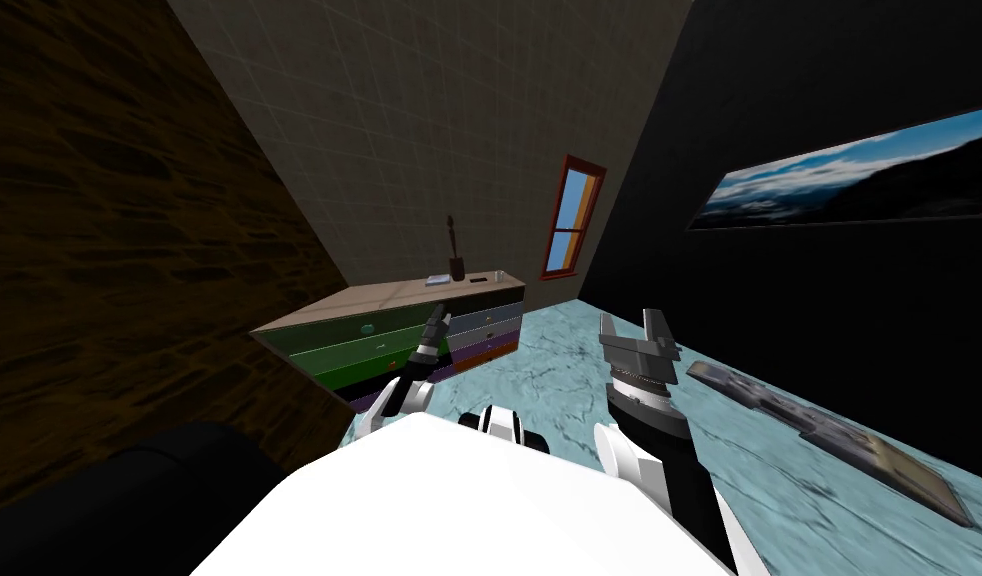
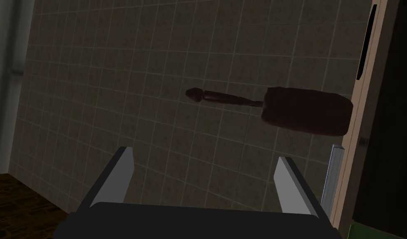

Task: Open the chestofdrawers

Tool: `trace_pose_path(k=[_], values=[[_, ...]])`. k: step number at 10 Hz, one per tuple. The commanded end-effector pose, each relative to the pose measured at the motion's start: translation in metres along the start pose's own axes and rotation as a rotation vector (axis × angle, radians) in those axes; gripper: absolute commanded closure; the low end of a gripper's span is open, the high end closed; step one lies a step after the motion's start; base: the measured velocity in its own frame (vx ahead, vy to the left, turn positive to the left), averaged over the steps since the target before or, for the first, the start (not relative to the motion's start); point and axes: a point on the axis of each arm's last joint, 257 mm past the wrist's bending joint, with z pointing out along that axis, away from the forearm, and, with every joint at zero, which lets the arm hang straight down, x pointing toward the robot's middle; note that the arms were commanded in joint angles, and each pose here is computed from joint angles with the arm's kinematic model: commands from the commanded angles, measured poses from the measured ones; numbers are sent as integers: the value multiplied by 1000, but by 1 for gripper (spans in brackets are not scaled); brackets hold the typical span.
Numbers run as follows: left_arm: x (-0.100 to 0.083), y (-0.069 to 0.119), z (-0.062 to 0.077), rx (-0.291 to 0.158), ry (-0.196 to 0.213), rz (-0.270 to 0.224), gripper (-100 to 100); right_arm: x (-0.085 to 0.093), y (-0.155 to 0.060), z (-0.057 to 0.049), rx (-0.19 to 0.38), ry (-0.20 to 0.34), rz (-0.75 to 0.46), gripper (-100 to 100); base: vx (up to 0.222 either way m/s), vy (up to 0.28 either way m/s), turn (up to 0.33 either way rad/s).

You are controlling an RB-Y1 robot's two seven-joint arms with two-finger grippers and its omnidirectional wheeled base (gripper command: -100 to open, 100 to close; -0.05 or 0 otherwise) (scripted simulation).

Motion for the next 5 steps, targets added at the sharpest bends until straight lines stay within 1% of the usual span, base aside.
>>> trace_pose_path(k=[1,5], values=[[-5,24,-8,-43,7,8,-100,0,0,0,0,0,0,0,135,-82,26],[-14,54,-16,-95,2,10,-100,0,0,0,0,0,0,0,124,-64,28]])
